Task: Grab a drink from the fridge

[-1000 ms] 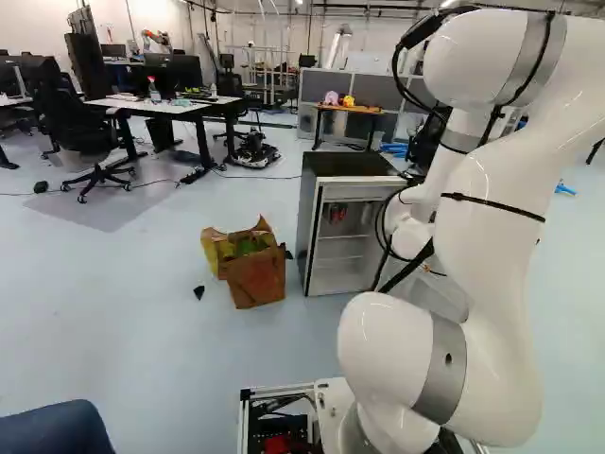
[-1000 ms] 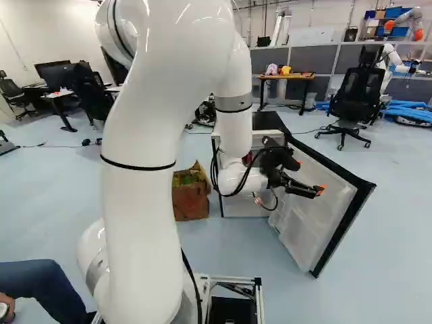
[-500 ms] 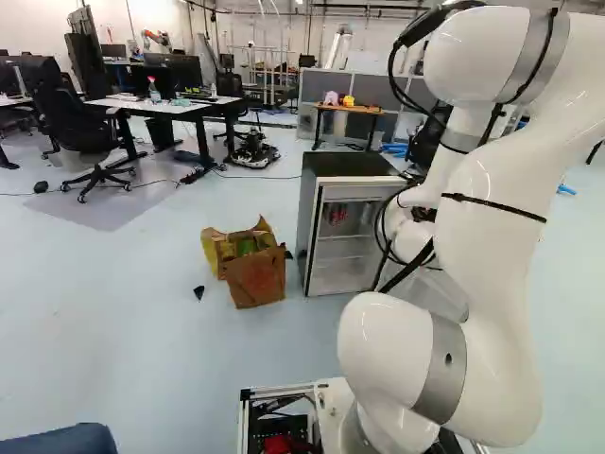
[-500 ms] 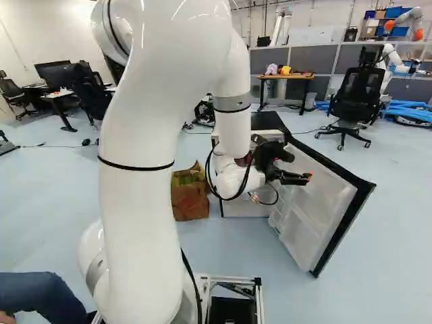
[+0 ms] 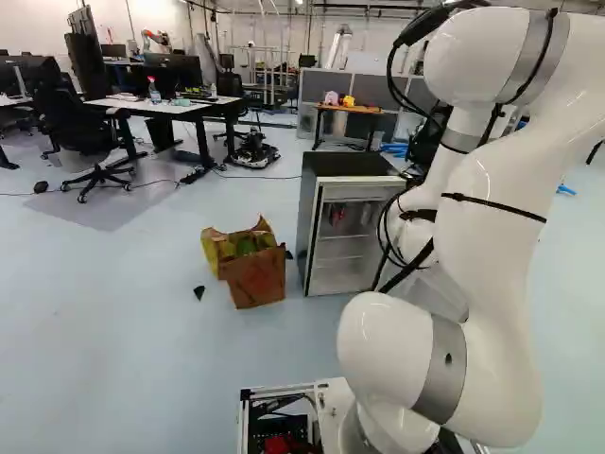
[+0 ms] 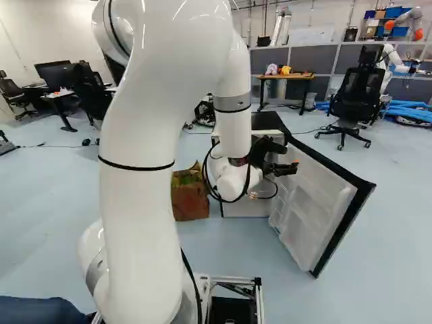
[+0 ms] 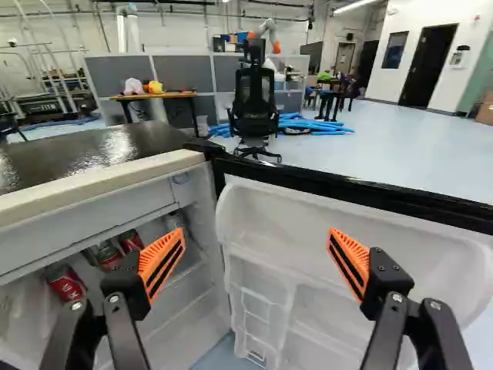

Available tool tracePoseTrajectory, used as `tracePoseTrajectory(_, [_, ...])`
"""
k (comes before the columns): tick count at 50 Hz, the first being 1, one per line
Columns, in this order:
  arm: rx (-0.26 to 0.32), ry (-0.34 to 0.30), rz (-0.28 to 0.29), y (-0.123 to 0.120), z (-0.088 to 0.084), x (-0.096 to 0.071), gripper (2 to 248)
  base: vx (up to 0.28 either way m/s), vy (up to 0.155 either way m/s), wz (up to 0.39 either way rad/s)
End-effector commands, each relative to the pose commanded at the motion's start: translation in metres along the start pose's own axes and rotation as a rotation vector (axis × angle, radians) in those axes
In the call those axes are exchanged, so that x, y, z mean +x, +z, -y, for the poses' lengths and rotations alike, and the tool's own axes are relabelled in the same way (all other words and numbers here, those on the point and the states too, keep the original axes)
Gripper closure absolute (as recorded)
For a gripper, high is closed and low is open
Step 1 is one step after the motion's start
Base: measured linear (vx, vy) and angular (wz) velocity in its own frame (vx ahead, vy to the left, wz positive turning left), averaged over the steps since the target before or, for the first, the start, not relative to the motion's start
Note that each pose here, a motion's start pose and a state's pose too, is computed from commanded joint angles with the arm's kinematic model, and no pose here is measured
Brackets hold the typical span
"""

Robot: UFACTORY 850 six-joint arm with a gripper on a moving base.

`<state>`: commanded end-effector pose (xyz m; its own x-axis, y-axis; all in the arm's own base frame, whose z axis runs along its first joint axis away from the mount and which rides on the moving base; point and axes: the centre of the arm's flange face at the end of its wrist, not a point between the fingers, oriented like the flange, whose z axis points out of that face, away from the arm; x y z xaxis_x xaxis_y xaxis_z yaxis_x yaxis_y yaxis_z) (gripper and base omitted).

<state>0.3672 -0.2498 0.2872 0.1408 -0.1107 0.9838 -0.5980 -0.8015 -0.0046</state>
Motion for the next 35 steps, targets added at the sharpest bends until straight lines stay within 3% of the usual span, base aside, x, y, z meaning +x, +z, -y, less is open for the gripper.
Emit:
tracePoseTrajectory(12, [0.118,-0.032,0.005,0.008,0.010,-0.005,3,0.000,0.000,0.000])
tracePoseTrajectory(35, [0.351,-0.095,0.048,0.033,0.031,-0.031,3,0.000,0.000,0.000])
